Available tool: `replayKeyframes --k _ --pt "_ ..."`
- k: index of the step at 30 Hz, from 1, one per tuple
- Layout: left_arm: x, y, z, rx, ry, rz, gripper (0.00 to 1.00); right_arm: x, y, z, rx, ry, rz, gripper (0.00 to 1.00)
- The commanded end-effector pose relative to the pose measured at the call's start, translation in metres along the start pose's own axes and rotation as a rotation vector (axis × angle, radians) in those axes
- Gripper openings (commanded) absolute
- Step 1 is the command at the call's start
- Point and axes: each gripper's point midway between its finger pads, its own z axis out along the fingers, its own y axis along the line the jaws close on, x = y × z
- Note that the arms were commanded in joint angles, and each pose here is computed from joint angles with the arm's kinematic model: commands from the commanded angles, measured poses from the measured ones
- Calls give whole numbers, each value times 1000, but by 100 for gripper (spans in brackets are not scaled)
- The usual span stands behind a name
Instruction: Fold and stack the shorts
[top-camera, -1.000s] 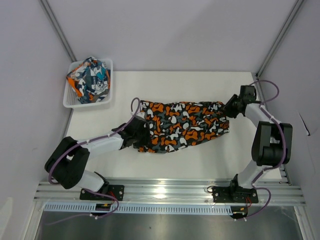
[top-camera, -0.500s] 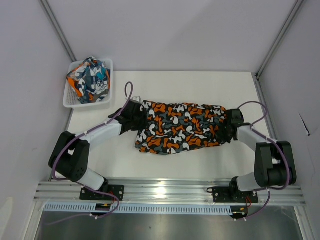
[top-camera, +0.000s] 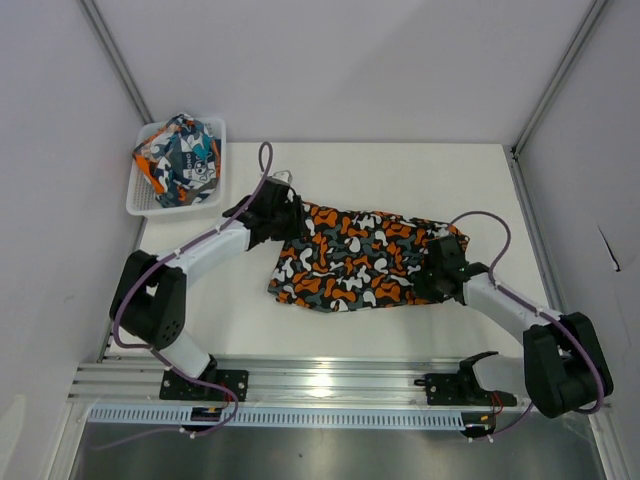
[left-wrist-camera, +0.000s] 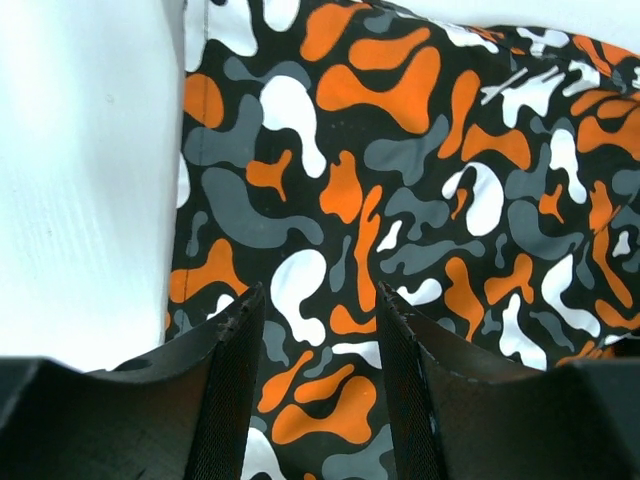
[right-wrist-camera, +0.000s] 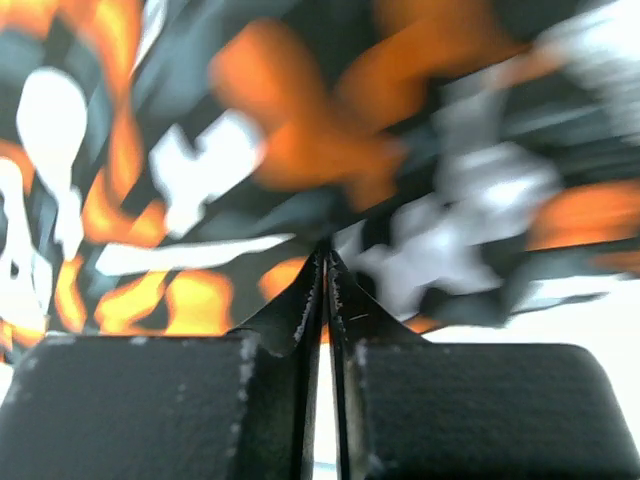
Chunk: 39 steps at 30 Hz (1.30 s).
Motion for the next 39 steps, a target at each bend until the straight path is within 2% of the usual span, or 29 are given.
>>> replayKeyframes --k 1,2,4,9,11,16,21,22,23,26,34,39 --pt "-5 -12 0 61 5 30 51 15 42 -8 -117 66 -83 9" --pt "-1 -16 0 71 7 39 51 26 49 -6 -117 99 -127 13" --pt "7 -26 -2 95 10 68 51 25 58 -8 -114 99 -160 30" --pt "23 -55 -9 146 4 145 52 12 57 -28 -112 37 -150 50" --pt "31 -71 -13 177 5 177 52 1 55 -37 -108 9 -139 52" --pt "50 -100 -13 224 22 236 52 -46 13 -52 14 -96 -13 50" --pt "60 -89 7 155 74 199 53 -85 -33 -57 125 -171 95 51" --pt "60 -88 8 151 82 191 53 -89 -38 -59 150 -185 94 59" --pt "61 -89 9 151 88 187 53 -97 -51 -61 220 -225 105 77" --pt "60 -89 9 153 82 183 53 -109 -62 -65 283 -255 106 87" --pt "54 -87 1 146 70 190 54 -104 -81 -26 390 -152 78 89" --pt "51 -80 -5 135 62 192 54 -85 -82 9 397 -33 48 88"
